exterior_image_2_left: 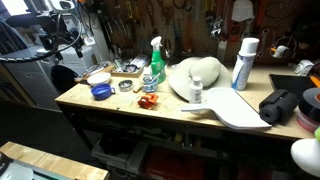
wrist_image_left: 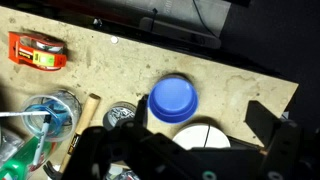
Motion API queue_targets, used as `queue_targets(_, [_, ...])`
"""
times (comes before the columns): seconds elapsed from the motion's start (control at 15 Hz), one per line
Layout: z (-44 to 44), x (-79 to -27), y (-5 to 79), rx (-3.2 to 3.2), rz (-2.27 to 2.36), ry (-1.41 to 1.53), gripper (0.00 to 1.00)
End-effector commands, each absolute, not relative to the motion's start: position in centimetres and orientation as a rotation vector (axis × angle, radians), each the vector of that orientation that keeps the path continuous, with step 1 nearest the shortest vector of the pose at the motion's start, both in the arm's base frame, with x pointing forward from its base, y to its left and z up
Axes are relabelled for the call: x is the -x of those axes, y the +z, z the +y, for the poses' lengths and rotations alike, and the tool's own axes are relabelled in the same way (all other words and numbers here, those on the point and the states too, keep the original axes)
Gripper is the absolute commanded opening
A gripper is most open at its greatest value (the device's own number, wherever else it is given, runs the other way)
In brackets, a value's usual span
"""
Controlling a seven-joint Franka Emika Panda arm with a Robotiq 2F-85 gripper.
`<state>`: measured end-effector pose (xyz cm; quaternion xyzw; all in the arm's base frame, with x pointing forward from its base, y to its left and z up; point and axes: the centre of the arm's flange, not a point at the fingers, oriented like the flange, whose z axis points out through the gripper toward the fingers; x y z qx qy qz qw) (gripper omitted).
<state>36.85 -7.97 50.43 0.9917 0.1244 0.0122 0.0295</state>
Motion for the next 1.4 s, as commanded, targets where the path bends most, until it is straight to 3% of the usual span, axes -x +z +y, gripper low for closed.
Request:
queue_targets(0.0, [-8.0, -36.9, 50.4, -3.058, 0.384, 0.038, 1.0])
queue_targets(0.73, [-7.7, -37.4, 50.5, -3.076, 0.357, 0.117, 1.0])
queue_targets(1.07, [-8.8, -40.7, 51.2, -3.01, -0.052, 0.337, 1.0])
queue_targets(1.33, [-10.1, -43.3, 49.5, -2.973, -0.372, 0.303, 1.0])
